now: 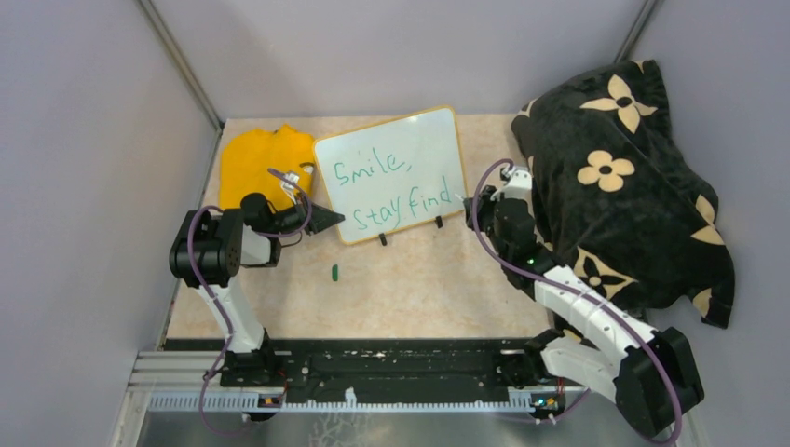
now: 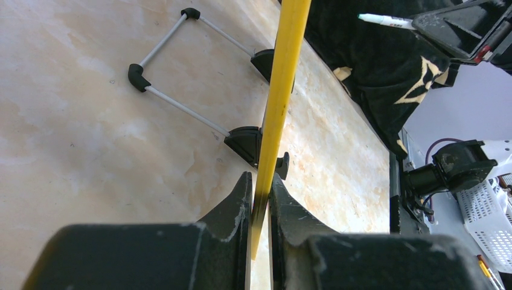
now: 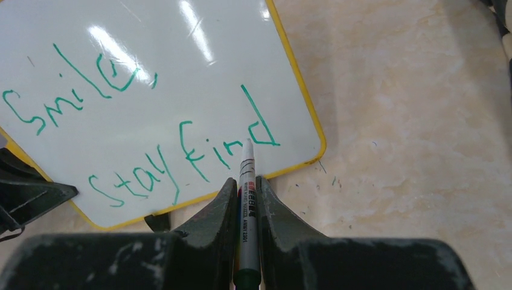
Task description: Write a sentence on the whiteboard
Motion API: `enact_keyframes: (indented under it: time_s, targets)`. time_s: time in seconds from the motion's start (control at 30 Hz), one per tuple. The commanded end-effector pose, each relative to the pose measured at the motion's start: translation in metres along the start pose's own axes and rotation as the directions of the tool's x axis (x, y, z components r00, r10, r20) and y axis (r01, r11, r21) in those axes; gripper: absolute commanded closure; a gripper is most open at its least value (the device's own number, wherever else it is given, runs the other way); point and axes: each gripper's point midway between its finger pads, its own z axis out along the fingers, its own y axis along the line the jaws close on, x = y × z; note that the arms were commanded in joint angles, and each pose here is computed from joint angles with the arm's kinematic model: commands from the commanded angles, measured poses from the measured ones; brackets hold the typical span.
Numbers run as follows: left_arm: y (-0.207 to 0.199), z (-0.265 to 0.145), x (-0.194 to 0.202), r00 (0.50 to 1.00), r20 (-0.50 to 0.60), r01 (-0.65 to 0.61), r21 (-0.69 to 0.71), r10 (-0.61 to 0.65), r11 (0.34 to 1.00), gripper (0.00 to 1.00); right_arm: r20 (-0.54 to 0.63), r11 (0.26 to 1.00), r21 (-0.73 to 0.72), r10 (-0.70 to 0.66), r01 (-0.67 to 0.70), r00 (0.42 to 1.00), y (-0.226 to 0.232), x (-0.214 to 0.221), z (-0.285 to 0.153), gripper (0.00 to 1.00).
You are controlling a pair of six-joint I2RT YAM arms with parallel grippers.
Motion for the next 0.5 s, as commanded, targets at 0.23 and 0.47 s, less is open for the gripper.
enact_keyframes:
  time_s: [0.23, 0.47]
  targets:
    - [0.013, -0.001, 0.013, 0.997, -0.02, 0.077, -0.042, -0.077, 0.996, 1.0, 0.092, 0.989, 0.087, 0.11, -0.118, 0.99, -0.026, 0.003, 0.001, 1.0]
    - [0.013, 0.0, 0.013, 0.997, -0.019, 0.077, -0.045, -0.078, 0.996, 1.0, 0.095, 0.978, 0.087, 0.182, -0.19, 0.979, -0.03, 0.008, 0.015, 1.0]
